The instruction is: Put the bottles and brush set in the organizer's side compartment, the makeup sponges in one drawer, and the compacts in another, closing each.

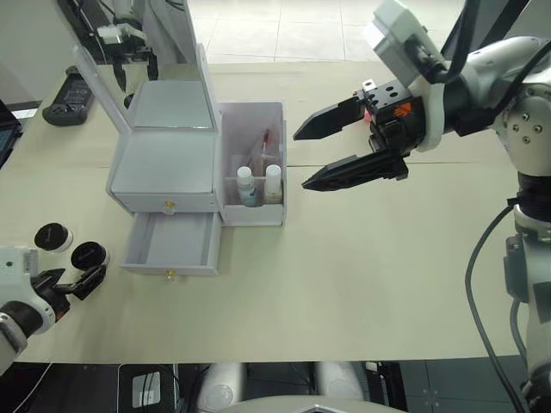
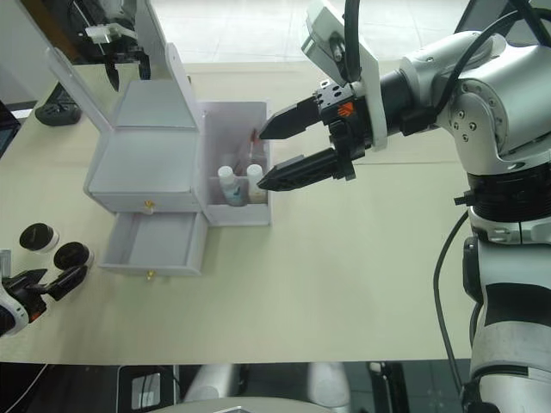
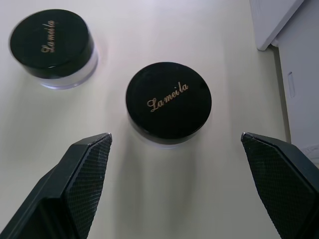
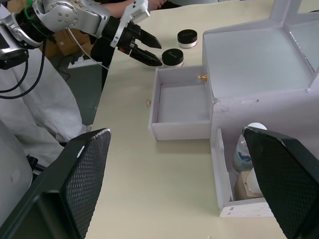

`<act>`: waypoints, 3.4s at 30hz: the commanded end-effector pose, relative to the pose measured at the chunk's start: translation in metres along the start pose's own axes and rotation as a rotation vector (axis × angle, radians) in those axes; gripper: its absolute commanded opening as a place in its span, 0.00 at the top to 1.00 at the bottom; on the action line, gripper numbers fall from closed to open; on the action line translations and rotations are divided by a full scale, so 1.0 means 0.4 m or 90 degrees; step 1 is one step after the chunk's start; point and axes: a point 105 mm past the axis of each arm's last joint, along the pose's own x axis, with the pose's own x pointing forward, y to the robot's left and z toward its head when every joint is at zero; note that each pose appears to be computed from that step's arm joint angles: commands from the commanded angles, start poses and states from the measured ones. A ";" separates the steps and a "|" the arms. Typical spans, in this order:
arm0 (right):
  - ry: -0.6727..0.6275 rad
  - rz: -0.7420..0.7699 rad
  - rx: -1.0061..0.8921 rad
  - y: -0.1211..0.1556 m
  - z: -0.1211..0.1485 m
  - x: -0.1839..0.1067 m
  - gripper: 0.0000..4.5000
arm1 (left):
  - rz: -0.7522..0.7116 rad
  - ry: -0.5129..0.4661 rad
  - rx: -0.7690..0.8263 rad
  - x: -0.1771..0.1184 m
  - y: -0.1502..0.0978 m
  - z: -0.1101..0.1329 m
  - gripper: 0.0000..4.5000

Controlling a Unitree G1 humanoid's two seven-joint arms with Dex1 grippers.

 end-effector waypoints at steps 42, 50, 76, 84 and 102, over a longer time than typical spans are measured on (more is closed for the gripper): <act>-0.005 -0.044 -0.031 0.022 -0.003 -0.021 0.00 | -0.405 0.006 0.354 -0.016 -0.235 0.196 0.35; -0.009 -0.074 -0.024 0.026 -0.006 -0.032 0.00 | -0.397 0.036 0.379 0.030 -0.230 0.166 0.35; -0.023 -0.073 -0.032 0.027 -0.016 -0.037 0.00 | -0.413 -0.027 0.330 0.001 -0.241 0.213 0.00; -0.065 -0.212 -0.020 -0.031 -0.181 -0.144 0.00 | -0.255 -0.126 0.199 -0.098 -0.017 0.231 0.00; -0.015 -0.585 0.123 -0.072 -0.579 -0.456 0.00 | 0.233 -0.149 0.091 -0.213 0.438 0.063 0.00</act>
